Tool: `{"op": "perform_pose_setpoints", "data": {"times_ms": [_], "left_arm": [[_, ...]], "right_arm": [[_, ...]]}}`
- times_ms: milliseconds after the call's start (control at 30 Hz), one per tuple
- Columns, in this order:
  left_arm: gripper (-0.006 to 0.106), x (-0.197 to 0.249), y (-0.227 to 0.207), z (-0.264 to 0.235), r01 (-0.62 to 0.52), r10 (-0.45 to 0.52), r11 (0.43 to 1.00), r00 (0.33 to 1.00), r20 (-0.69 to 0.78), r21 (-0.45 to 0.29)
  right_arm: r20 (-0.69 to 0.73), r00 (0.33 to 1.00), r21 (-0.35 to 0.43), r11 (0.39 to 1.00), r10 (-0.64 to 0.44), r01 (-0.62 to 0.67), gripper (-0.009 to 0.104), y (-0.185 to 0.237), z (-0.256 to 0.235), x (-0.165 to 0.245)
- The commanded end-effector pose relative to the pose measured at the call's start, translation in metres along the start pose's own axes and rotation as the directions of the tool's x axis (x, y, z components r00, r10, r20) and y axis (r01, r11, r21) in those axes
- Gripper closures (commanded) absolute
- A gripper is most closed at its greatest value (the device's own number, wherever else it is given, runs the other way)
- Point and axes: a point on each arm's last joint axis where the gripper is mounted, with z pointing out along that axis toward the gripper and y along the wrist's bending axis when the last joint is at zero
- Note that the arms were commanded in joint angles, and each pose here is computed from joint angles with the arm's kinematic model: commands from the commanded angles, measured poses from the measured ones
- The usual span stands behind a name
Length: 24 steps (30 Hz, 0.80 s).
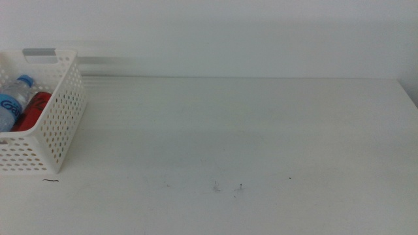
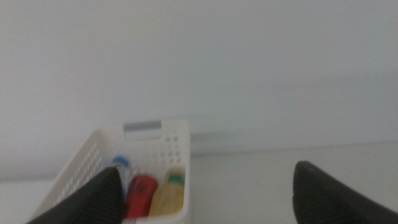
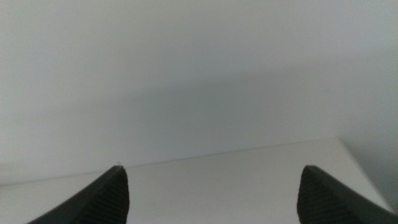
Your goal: Use arms to grab the bottles and put them into the dustbin to the left of the table.
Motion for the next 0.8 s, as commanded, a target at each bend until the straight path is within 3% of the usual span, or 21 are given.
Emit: {"op": "perform_pose_setpoints", "data": {"times_ms": [0, 300, 467, 767], "left_arm": [[0.007, 0.017, -0.001, -0.006, 0.023, -0.022, 1.000, 1.000, 0.015, -0.005], [0.007, 0.065, -0.002, -0.014, 0.023, -0.023, 1.000, 0.999, 0.023, -0.009], [0.007, 0.095, -0.004, -0.014, 0.024, -0.024, 1.000, 1.000, -0.018, -0.008], [0.007, 0.095, -0.003, -0.014, 0.026, -0.026, 1.000, 1.000, 0.002, -0.011]], "right_arm": [[0.035, 0.999, 0.034, 0.999, -0.023, 0.022, 0.011, -0.007, -0.018, 0.017], [0.052, 0.986, 0.056, 0.986, -0.157, 0.155, 0.011, -0.017, -0.041, 0.072], [0.007, 0.980, 0.062, 0.978, -0.198, 0.197, 0.011, -0.019, -0.043, 0.076], [0.040, 0.978, 0.062, 0.977, -0.207, 0.204, 0.011, -0.018, -0.043, 0.073]]}}
